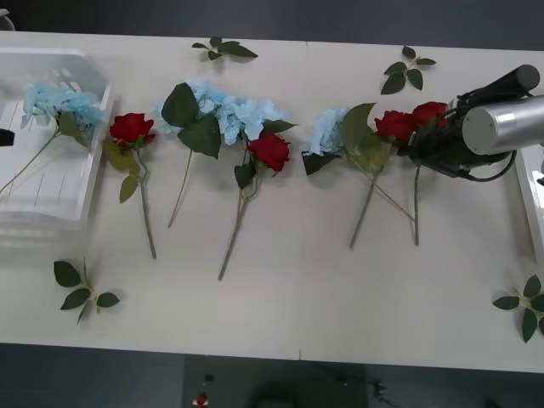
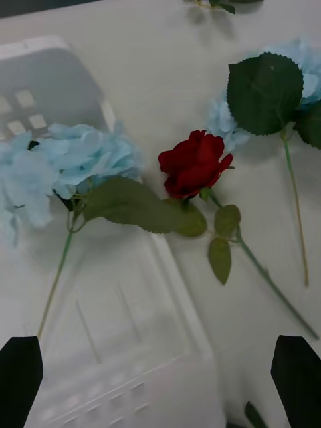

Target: Put the red flowers into the right box and the blue flowers into the left box

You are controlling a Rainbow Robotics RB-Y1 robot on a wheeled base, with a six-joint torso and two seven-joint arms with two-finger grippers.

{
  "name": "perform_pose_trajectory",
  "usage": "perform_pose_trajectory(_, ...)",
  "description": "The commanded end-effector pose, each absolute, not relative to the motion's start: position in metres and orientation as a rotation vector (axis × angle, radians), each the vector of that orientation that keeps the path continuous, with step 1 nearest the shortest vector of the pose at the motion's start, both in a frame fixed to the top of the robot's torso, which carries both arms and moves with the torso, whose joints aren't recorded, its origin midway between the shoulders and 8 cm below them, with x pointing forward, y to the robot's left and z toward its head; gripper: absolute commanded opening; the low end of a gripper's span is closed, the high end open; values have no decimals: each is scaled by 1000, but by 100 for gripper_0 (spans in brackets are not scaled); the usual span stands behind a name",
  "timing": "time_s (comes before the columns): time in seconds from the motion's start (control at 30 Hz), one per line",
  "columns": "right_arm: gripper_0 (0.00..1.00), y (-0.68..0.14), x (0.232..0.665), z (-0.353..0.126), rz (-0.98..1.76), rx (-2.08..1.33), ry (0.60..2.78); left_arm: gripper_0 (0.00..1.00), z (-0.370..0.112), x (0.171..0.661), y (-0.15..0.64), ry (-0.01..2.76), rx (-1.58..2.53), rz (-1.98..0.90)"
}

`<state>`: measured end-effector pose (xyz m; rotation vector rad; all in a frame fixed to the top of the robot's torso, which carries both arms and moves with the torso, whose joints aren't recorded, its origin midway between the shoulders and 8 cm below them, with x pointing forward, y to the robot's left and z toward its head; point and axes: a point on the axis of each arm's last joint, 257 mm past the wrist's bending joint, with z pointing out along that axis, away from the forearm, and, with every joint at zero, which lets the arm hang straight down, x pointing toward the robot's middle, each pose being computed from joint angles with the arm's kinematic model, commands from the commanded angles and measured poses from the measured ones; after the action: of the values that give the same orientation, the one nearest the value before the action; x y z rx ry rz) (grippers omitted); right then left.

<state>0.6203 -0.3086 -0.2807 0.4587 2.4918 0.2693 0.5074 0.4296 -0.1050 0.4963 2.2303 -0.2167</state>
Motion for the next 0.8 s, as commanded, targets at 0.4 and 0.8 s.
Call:
perform_pose_trajectory(0.4,3,-303,641,-267,258,459,2423,100,-161,558,332,2360,258,-144)
perform_pose_trajectory(0.8,0,-301,642,-268,244,445,2422,100,-196,575,321,2333,190,86)
